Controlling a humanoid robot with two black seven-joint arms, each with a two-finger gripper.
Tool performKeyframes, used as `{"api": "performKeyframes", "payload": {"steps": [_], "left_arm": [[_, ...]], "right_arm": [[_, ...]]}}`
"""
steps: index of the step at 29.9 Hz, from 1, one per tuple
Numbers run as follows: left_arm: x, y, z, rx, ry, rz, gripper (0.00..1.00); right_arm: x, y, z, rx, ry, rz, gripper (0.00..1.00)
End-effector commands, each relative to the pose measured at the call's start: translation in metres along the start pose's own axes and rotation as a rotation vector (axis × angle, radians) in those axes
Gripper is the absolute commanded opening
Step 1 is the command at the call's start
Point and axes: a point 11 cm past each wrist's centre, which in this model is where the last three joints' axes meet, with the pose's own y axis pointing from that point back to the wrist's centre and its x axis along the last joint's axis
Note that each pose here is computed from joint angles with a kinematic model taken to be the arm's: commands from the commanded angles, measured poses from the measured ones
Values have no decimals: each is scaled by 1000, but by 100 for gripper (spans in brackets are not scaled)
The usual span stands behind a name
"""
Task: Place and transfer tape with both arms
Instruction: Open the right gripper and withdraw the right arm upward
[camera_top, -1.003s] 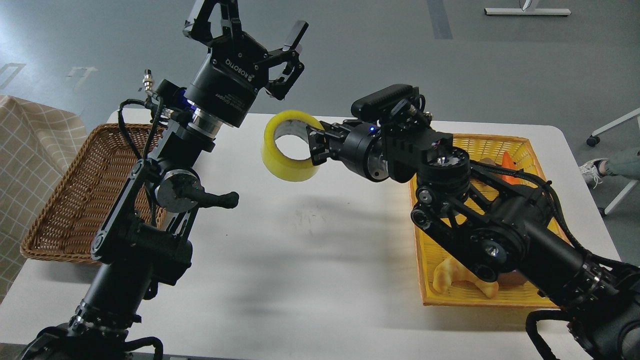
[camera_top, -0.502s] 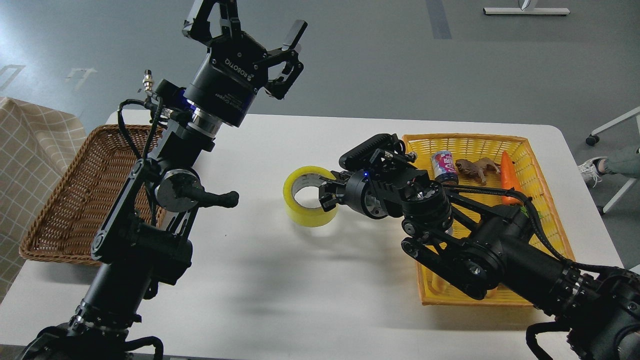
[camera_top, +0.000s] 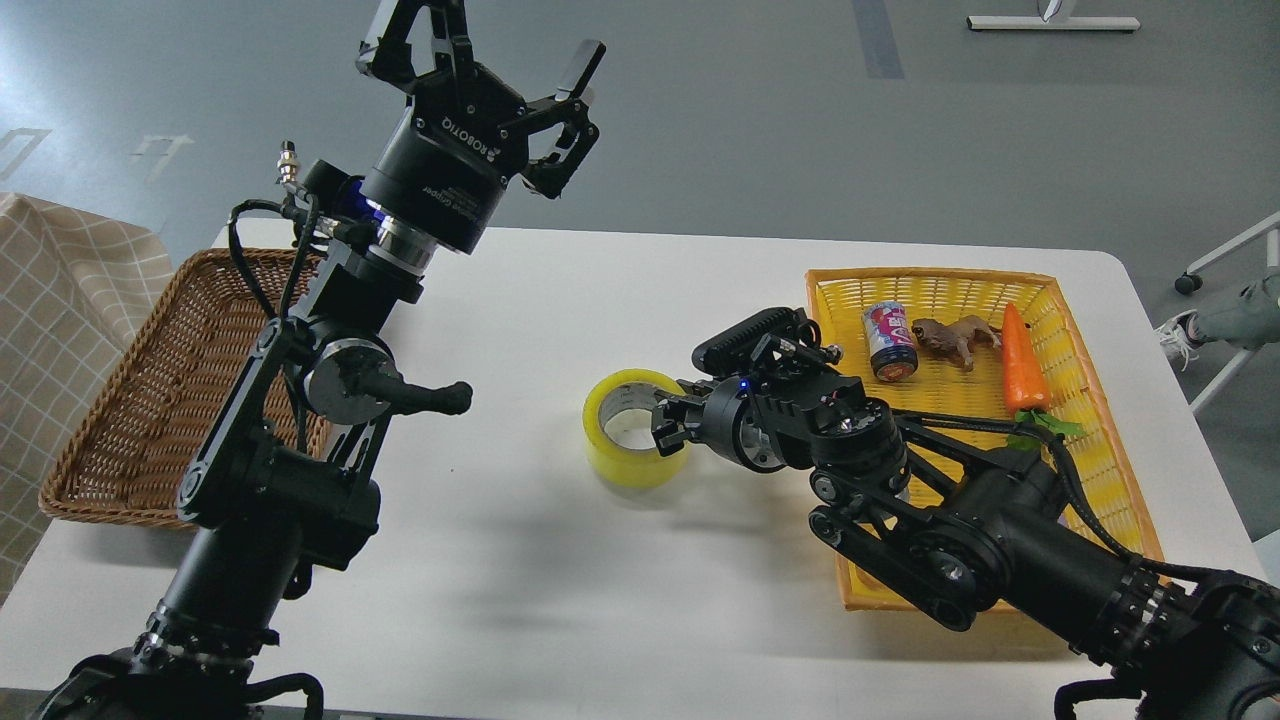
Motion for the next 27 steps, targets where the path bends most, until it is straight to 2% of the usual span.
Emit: {"api": "performKeyframes", "payload": {"steps": [1,2,3,4,9,13,16,20,27], "left_arm": [[2,0,2,-6,-2,5,98],[2,1,3,-5,-4,5,98],[2,1,2,-4,-3,6,98],[2,1,2,-4,-3,6,98],[3,2,2,-3,-4,6,98],[3,2,2,-3,-2,8,98],[3,2,2,-3,-1,9,98],[7,0,4,-5,-8,40,98],[18,3,11,23,-52,70,98]], "right_arm": [[-4,0,-1,4,-11,-6,47],[-4,0,-1,6,-14,-8,55],[-6,0,-1,8,-17,-9,70],[-7,0,-2,8,-19,-12,76],[-17,-1,-1,9,-44,-27,93],[-5,2,3,4,-68,6,98],[24,10,16,-11,-110,77,99],[74,32,37,-29,-218,290,99],[125,76,74,-57,-374,547,100]]}}
